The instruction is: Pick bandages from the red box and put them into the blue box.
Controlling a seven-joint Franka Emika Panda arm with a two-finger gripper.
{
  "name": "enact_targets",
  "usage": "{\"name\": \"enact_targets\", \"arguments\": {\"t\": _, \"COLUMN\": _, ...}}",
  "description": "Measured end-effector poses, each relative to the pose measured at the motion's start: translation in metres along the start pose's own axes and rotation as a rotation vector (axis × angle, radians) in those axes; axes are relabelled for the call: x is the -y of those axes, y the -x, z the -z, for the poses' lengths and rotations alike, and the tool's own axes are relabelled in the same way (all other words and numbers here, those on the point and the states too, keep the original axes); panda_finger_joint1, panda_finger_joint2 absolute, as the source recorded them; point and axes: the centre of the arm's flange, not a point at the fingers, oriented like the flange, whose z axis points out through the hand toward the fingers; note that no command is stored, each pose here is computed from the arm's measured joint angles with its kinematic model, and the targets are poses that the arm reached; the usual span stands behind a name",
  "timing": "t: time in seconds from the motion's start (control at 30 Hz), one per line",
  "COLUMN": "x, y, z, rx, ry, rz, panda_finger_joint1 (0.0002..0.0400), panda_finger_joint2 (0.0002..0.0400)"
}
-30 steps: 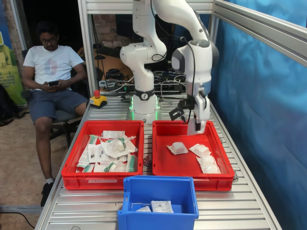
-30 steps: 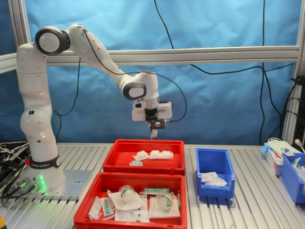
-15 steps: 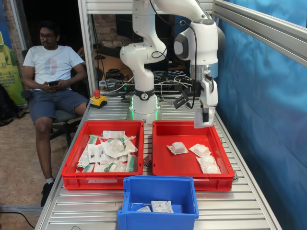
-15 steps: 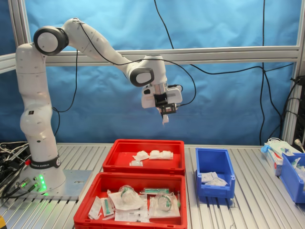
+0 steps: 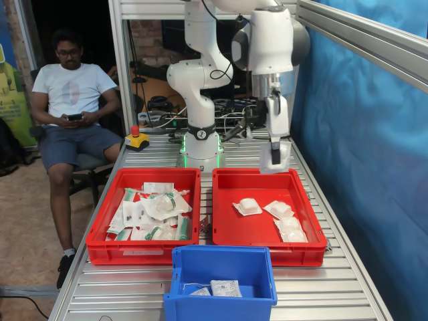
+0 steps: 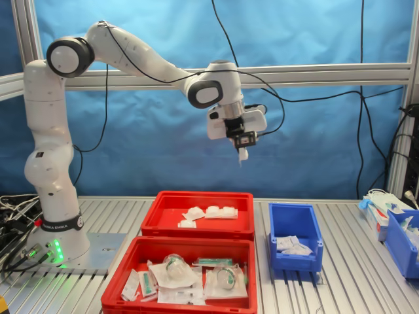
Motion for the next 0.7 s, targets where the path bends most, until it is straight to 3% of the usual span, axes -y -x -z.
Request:
{"name": "enact_targets", "arguments": {"t": 0.3, "x": 0.057, "y": 0.009, "z": -0.007, "rx": 0.014, "ry": -0.028, "rz": -0.072, "panda_finger_joint1": 0.0057, "panda_finger_joint2": 0.0057}}
{"name": "enact_targets", "arguments": {"t": 0.57, "x": 0.123, "y": 0.017, "z": -0.035, "rx": 0.017, "ry": -0.052, "rz": -0.146, "panda_finger_joint1": 0.0057, "panda_finger_joint2": 0.0057}}
{"name": "enact_targets", "arguments": {"t": 0.7, "x": 0.137, "y": 0.018, "z": -0.041, "rx": 0.018, "ry": -0.058, "rz": -0.161, "panda_finger_joint1": 0.0057, "panda_finger_joint2": 0.0057}}
